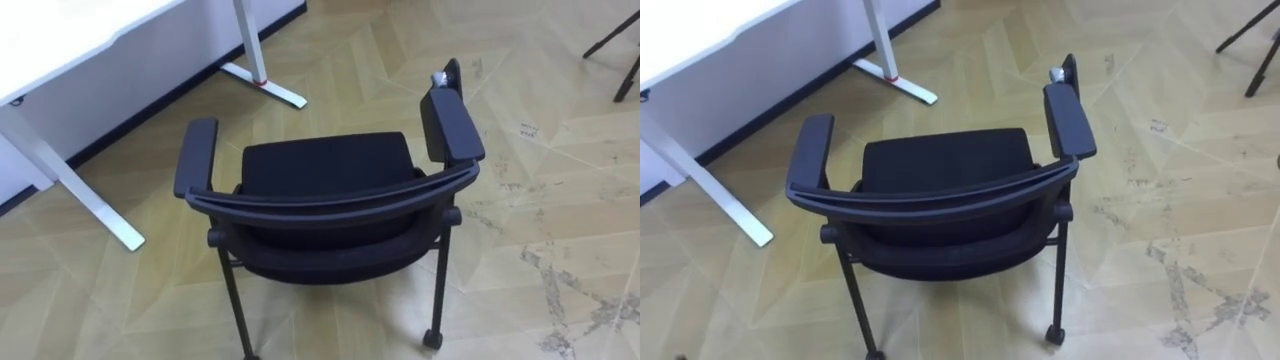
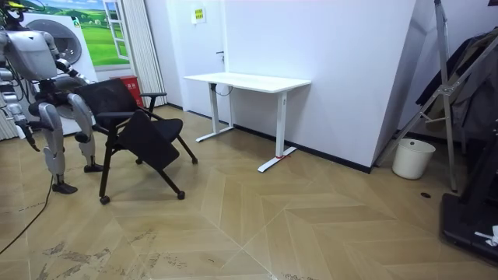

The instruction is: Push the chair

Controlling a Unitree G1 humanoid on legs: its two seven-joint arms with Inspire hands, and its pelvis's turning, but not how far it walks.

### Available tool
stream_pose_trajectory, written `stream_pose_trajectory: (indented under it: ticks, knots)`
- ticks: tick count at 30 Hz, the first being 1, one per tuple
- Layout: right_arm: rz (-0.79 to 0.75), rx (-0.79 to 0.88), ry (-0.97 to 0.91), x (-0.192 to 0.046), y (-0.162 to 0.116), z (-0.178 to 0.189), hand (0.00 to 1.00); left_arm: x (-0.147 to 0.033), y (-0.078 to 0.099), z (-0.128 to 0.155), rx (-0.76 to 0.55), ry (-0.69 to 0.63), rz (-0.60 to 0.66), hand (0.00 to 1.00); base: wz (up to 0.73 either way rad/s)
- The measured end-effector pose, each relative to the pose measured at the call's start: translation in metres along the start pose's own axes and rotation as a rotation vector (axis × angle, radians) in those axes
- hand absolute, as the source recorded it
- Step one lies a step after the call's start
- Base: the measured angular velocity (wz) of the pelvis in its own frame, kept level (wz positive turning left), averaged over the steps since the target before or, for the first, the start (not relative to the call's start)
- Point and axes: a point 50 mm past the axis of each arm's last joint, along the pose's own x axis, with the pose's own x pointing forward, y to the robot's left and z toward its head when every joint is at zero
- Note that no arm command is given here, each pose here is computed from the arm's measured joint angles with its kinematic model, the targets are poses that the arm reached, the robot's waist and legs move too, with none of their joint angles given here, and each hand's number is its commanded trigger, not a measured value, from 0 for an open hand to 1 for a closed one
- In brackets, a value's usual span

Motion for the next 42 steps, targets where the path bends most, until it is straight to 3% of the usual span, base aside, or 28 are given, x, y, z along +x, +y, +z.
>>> stream_pose_trajectory:
  ticks: [9, 13, 17, 20, 33, 42]
  knots:
    - [-0.023, -0.020, -0.017, 0.000, -0.004, 0.009, 0.00, 0.002, 0.016, 0.075, 0.165, -0.343, 0.136, 0.00, 0.02]
    - [-0.022, -0.029, -0.027, 0.001, -0.001, 0.014, 0.00, -0.006, 0.024, 0.106, 0.233, -0.501, 0.207, 0.00, 0.00]
    - [-0.011, -0.031, -0.032, 0.001, 0.000, 0.016, 0.00, -0.019, 0.019, 0.131, 0.360, -0.650, 0.241, 0.00, 0.00]
    - [0.000, -0.028, -0.033, 0.001, 0.000, 0.016, 0.00, -0.030, 0.017, 0.147, 0.373, -0.732, 0.255, 0.00, 0.00]
    - [0.015, -0.054, -0.015, 0.002, 0.003, 0.012, 0.00, -0.052, 0.006, 0.171, 0.539, -0.907, 0.283, 0.00, 0.01]
    - [0.037, -0.060, -0.026, 0.002, 0.008, 0.018, 0.00, -0.083, -0.011, 0.196, 0.658, -1.084, 0.223, 0.00, 0.03]
